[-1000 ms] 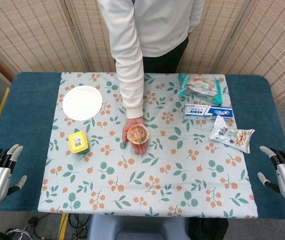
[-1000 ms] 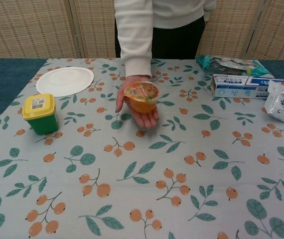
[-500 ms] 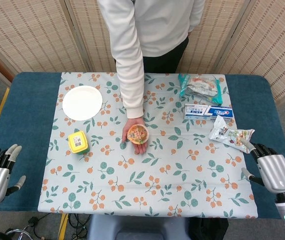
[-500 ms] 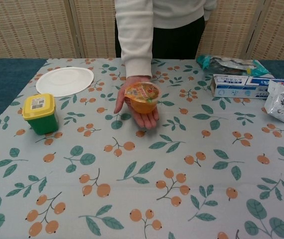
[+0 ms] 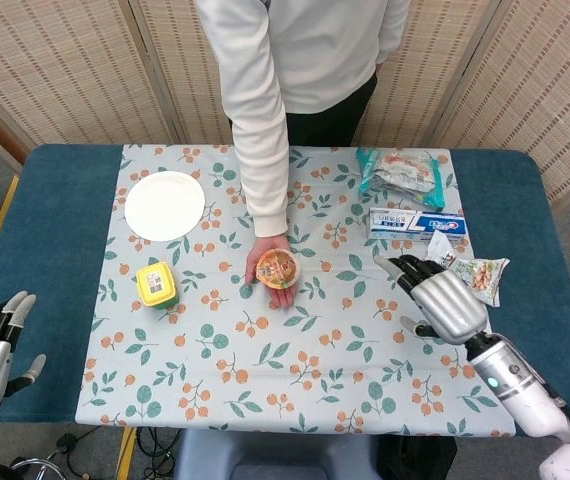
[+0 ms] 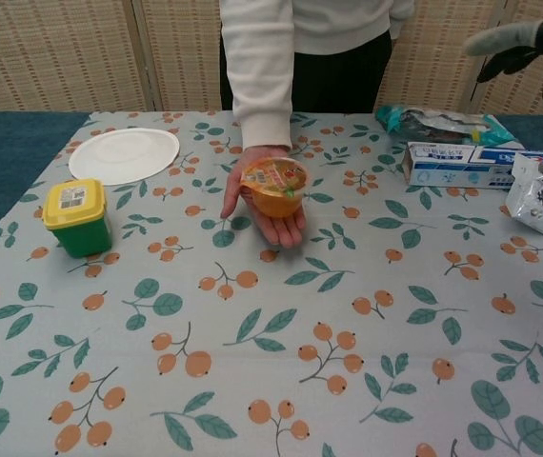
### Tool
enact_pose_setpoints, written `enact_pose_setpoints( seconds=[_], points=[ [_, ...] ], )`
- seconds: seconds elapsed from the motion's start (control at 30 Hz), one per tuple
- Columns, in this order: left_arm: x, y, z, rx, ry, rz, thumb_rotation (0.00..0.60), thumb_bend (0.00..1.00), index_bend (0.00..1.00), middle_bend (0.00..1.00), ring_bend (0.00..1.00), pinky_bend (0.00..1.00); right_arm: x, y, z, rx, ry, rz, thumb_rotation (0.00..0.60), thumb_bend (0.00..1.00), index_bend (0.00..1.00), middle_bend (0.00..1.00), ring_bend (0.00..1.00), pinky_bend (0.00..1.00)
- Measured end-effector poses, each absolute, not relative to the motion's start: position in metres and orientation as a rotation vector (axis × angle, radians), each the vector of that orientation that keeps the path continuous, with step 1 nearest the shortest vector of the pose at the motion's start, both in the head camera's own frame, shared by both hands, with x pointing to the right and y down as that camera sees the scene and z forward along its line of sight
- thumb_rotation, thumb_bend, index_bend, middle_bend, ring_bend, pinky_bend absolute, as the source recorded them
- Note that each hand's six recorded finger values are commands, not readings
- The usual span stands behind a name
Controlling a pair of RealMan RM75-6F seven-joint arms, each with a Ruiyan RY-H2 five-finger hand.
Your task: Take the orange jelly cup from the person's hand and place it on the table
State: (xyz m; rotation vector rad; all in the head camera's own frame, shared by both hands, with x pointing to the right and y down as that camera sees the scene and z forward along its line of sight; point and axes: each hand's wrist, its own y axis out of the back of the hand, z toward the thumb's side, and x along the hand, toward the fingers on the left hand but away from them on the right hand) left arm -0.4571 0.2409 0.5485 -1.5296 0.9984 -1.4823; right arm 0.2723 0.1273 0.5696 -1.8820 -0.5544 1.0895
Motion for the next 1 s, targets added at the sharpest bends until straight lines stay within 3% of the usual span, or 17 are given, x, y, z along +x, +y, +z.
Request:
enact_pose_setpoints(
  seconds=[0.47,1.0],
  points=[
    [-0.463,0.246,0.548,-1.526,1.000,-1.505,0.600,0.28,0.01,0.06,0.11,0.07,0.183,0.096,0.610,-1.919,-0.397,0.967,0.600,0.17,0.00,0.14,0.10,0.24],
    [-0.469,0.250,0.548,-1.517,1.006,-1.527,0.600,0.28,0.01,0.05,0.11,0.07,0.110,0.083,0.664,-1.955,-0.329,0.942,0.600,0.13,0.00,0.14,0.10,0.24]
  ],
)
